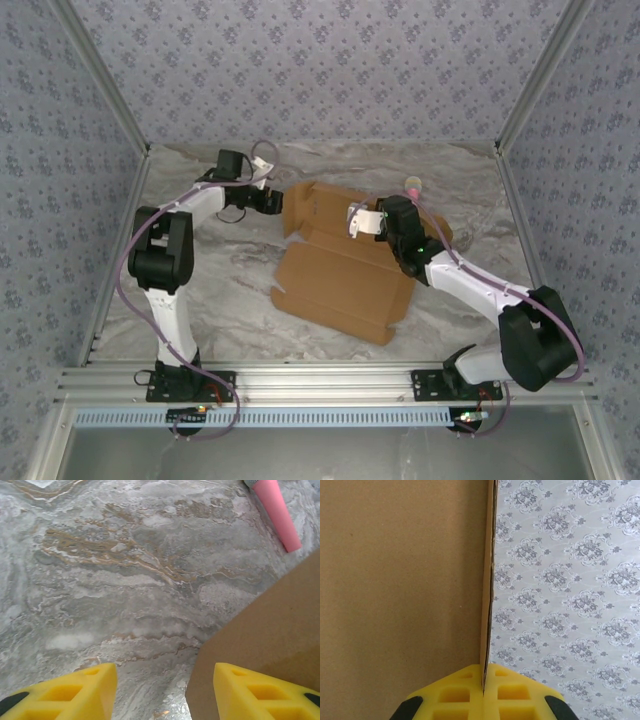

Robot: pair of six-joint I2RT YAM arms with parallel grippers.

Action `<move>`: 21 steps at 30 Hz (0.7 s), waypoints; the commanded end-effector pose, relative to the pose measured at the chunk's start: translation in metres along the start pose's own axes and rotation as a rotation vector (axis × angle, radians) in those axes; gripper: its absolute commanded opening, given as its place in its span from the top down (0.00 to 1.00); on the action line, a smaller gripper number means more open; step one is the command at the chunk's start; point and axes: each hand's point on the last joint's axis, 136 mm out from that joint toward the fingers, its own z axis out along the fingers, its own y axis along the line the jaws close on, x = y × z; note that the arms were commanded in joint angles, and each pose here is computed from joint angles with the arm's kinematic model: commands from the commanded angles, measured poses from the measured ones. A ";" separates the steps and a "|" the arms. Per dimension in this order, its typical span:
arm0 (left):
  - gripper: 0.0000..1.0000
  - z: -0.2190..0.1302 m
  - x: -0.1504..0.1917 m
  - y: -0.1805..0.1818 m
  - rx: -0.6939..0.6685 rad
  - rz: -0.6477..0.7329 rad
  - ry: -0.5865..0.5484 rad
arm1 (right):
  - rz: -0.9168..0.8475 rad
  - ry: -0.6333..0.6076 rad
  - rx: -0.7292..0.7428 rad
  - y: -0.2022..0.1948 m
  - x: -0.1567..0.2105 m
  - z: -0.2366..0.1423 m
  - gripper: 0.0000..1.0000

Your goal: Fold the paper box

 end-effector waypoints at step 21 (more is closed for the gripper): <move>0.46 0.002 0.002 -0.062 0.073 0.217 -0.132 | -0.065 0.006 0.145 -0.015 0.006 -0.010 1.00</move>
